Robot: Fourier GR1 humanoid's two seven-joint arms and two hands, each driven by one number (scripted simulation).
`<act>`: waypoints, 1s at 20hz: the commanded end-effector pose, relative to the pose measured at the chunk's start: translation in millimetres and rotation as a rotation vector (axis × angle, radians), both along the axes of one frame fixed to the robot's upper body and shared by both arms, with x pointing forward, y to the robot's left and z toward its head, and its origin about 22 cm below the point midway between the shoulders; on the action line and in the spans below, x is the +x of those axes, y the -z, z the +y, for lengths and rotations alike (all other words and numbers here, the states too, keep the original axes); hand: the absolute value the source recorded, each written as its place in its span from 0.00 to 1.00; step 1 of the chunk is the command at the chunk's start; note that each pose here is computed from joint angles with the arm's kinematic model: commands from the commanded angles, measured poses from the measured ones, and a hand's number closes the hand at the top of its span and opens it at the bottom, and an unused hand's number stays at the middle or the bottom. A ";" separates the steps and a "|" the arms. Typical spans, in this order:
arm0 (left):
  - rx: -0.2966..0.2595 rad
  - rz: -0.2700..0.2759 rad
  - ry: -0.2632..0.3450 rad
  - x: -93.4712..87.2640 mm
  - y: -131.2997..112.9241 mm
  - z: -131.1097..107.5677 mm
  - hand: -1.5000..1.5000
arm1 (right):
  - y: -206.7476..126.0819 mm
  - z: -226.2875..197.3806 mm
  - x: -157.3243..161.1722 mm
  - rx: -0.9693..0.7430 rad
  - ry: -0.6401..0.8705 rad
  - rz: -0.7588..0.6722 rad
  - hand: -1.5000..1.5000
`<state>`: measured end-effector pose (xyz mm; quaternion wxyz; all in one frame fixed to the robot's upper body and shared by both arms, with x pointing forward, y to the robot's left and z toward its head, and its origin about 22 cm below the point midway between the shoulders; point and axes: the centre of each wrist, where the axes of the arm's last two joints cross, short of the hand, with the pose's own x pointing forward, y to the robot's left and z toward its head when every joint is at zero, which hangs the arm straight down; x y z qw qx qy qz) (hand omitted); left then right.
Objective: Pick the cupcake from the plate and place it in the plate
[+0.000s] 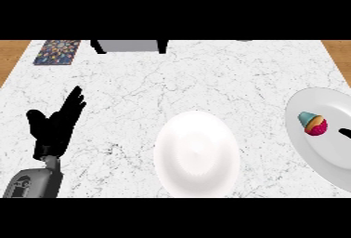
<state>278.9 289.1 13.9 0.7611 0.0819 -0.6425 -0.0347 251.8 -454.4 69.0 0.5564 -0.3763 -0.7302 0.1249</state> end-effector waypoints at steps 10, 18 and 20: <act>0.017 -0.015 -0.016 3.4 -0.4 10.7 0.50 | -20.3 -21.9 -42.0 0.511 -0.116 0.056 0.00; 0.014 -0.013 0.012 4.6 -11.4 -4.4 0.50 | -7.3 -83.0 -67.3 0.466 -0.110 -0.010 0.00; -0.004 -0.012 0.018 -6.3 -11.5 -6.9 0.50 | -16.0 -83.2 -95.5 0.442 -0.101 0.013 0.00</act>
